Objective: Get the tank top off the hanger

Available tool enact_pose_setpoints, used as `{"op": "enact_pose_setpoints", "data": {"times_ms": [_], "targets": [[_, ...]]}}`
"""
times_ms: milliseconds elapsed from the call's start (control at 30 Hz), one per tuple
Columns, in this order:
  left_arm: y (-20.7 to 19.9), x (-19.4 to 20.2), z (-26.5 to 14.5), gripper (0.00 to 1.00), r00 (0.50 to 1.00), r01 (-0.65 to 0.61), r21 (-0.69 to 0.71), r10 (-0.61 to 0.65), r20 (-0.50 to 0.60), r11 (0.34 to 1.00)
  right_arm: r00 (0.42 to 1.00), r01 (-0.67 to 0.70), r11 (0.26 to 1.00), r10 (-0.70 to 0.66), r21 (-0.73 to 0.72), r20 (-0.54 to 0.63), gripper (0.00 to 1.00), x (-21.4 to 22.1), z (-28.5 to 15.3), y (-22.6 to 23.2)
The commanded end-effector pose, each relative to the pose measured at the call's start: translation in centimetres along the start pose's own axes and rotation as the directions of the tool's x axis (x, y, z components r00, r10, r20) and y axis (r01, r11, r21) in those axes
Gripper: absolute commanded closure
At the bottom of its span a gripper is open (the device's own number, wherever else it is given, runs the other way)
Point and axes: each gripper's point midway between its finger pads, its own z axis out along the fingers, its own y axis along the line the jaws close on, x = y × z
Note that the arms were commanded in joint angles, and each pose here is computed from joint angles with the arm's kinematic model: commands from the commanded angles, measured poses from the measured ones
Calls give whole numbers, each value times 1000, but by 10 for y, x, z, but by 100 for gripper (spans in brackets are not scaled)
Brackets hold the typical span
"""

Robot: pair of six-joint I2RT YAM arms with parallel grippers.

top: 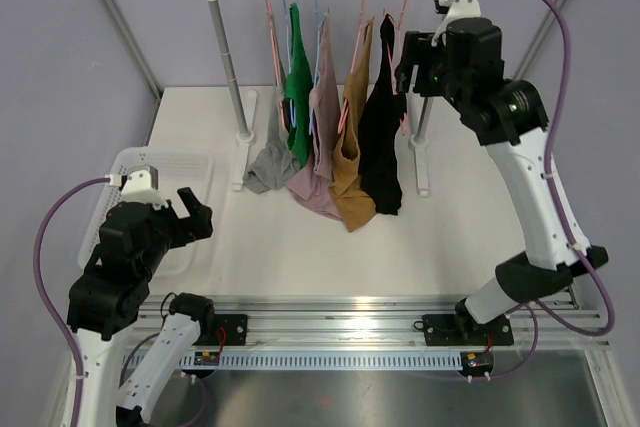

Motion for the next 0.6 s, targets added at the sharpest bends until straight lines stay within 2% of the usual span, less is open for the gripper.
{"op": "enact_pose_setpoints", "data": {"times_ms": [0,133,200,267,300,500,567], "targets": [[-7,-4,-1,1,1000,-18,48,17,25,999,997,81,996,-82,45,7,25,-8,27,-1],[-9,-4,0,1,1000,-21,57,20,24,998,992,124,990,-123,74,-16,30,-7,59,-1],[-9,-3,0,1,1000,-23,60,21,22,998,989,143,986,-138,90,-57,42,3,79,-1],[-10,-3,0,1,1000,-23,64,22,20,998,989,146,984,-142,101,-47,48,-2,85,-1],[-11,-2,0,1,1000,-23,70,22,18,997,988,149,983,-144,108,-49,58,-1,91,-2],[-11,-1,0,1,999,-25,77,23,25,997,989,145,981,-138,126,-59,67,5,104,-6],[-13,-1,0,1,999,-25,82,24,22,996,989,144,981,-137,130,-58,74,5,106,-7]]}}
